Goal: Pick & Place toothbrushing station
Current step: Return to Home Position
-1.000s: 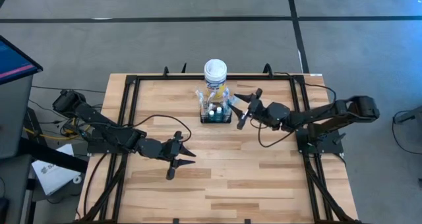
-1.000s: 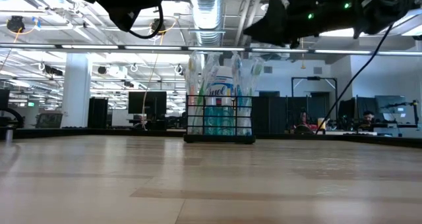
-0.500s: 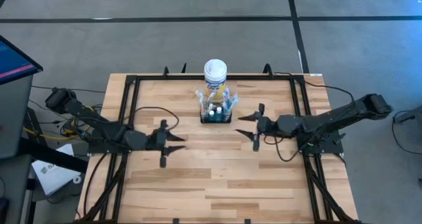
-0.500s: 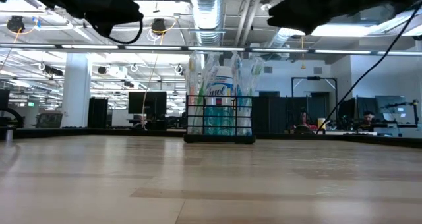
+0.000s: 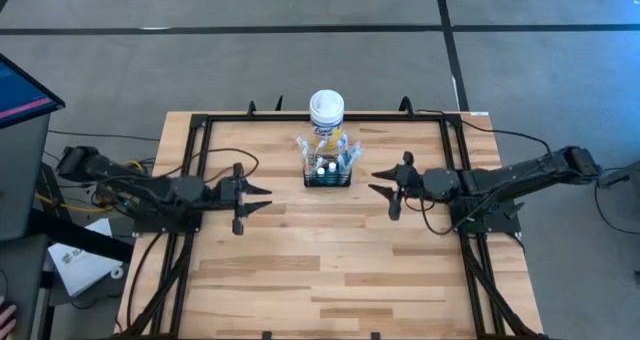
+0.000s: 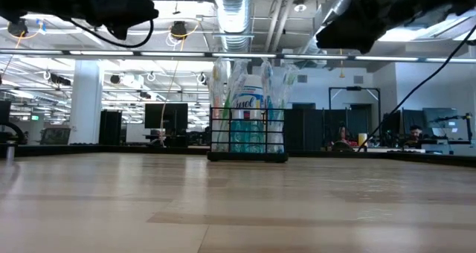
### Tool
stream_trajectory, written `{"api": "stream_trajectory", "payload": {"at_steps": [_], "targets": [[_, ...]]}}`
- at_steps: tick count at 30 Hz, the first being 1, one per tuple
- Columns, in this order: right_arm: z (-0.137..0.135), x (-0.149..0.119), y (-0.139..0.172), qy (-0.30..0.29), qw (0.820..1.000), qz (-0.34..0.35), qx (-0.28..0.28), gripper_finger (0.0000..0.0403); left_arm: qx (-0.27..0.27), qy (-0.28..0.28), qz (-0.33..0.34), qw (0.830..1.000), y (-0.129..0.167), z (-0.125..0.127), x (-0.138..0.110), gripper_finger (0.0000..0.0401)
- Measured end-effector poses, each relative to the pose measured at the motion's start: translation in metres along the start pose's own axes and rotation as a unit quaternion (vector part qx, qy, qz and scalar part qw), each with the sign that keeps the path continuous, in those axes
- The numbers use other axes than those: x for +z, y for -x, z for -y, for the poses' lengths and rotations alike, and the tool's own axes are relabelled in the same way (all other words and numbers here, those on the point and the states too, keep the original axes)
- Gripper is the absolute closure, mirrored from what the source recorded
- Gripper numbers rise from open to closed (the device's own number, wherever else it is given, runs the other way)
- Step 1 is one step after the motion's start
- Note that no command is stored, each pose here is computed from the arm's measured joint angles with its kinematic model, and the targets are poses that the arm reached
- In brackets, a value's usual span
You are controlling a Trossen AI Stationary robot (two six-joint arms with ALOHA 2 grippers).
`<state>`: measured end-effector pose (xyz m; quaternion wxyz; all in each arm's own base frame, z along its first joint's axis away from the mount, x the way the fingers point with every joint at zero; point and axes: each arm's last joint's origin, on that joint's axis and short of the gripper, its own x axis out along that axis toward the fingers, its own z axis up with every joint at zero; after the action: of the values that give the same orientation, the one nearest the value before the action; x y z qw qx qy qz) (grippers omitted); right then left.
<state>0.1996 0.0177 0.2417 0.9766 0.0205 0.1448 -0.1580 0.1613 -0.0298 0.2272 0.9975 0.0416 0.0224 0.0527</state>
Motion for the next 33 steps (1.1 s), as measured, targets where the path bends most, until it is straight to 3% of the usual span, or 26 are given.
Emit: {"api": "stream_trajectory", "payload": {"at_steps": [5, 11, 15, 21, 26, 33], "targets": [[0.008, 0.003, -0.003, -0.024, 0.999, 0.012, -0.022, 0.0286, -0.022, 0.004, 0.008, 1.0, -0.001, -0.01, 0.001, 0.0295], [0.023, 0.003, -0.008, -0.068, 0.993, 0.013, -0.1, 0.0307, -0.021, 0.025, 0.0, 0.999, -0.004, -0.017, -0.001, 0.0295], [0.025, 0.003, -0.008, -0.074, 0.992, 0.02, -0.104, 0.0309, -0.014, 0.027, 0.007, 1.0, -0.002, -0.02, -0.001, 0.0295], [0.031, -0.023, -0.002, -0.108, 0.986, 0.051, -0.118, 0.031, 0.014, 0.036, 0.044, 0.998, 0.014, -0.031, -0.004, 0.0295], [0.034, -0.044, 0.001, -0.134, 0.979, 0.112, -0.103, 0.031, 0.008, 0.041, 0.073, 0.996, 0.027, -0.035, -0.01, 0.0295], [0.038, -0.068, 0.007, -0.149, 0.974, 0.142, -0.096, 0.031, 0.027, 0.062, 0.093, 0.993, 0.036, -0.04, -0.017, 0.0295]]}}
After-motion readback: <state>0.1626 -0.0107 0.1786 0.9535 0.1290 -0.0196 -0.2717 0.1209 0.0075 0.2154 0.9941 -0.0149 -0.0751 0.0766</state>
